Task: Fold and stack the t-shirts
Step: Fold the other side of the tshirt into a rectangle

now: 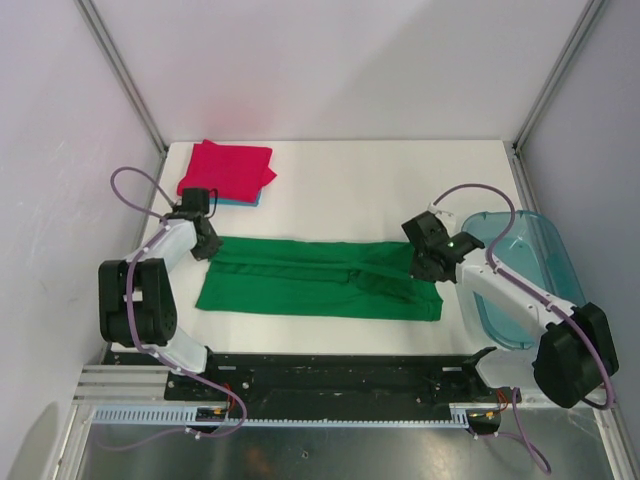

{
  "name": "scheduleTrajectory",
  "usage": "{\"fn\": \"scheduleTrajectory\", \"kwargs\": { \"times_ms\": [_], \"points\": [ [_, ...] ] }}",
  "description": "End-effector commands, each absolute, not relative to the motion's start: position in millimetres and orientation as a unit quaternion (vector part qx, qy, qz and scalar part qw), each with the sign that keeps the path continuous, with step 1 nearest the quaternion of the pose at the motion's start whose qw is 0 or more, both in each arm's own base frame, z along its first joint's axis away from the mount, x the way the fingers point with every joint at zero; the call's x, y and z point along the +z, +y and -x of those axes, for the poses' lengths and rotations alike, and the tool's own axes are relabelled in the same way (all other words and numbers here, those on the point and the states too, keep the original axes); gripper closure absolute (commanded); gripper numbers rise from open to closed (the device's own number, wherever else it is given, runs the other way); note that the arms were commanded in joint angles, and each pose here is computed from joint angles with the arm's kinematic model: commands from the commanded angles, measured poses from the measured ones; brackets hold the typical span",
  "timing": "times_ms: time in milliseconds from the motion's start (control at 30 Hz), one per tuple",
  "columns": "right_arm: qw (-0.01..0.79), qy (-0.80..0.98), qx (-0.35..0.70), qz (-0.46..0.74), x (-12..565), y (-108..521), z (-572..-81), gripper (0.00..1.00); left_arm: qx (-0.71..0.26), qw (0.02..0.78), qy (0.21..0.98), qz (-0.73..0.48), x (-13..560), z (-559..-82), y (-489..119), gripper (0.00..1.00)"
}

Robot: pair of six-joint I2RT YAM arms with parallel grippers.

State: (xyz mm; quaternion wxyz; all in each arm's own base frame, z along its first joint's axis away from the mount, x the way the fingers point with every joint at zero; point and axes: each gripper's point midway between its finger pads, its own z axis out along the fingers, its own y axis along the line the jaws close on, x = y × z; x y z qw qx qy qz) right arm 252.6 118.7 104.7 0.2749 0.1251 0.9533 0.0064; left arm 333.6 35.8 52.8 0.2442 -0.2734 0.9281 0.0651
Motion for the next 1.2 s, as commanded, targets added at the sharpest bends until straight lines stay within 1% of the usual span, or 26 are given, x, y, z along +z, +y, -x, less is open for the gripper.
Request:
{"fn": "scheduleTrajectory", "kwargs": {
  "times_ms": [0,333,500,733,933,1000,1100,1133,1167],
  "points": [
    [0.276,0.952,0.005,-0.135,95.0,119.1,-251.1,1.0,0.061,0.261,0.919,0.29,60.0,-332.1,37.1,1.0],
    [0.259,0.957,0.003,-0.131,72.7,121.9,-250.3,1.0,0.056,0.253,0.918,0.3,54.2,-324.7,35.1,1.0],
    [0.264,0.955,0.011,-0.135,77.7,120.7,-251.0,1.0,0.055,0.264,0.914,0.303,62.3,-325.2,39.2,1.0],
    [0.265,0.955,0.016,-0.134,83.2,122.9,-241.6,1.0,0.056,0.259,0.915,0.306,59.3,-320.5,40.7,1.0],
    [0.245,0.961,0.015,-0.128,63.8,126.7,-235.7,0.99,0.052,0.244,0.918,0.307,49.9,-316.1,38.3,1.0],
    [0.242,0.962,0.018,-0.124,61.3,128.6,-235.6,0.92,0.048,0.239,0.92,0.306,47.6,-316.9,36.2,0.97],
    [0.26,0.958,0.037,-0.114,74.4,129.5,-240.7,0.76,0.04,0.244,0.921,0.301,51.6,-319.7,34.0,0.89],
    [0.27,0.956,0.048,-0.108,82.2,130.4,-243.1,0.71,0.037,0.249,0.921,0.299,55.0,-321.5,33.6,0.84],
    [0.282,0.952,0.06,-0.101,91.5,132.2,-245.8,0.67,0.033,0.253,0.92,0.297,58.4,-323.0,33.2,0.77]
  ]
}}
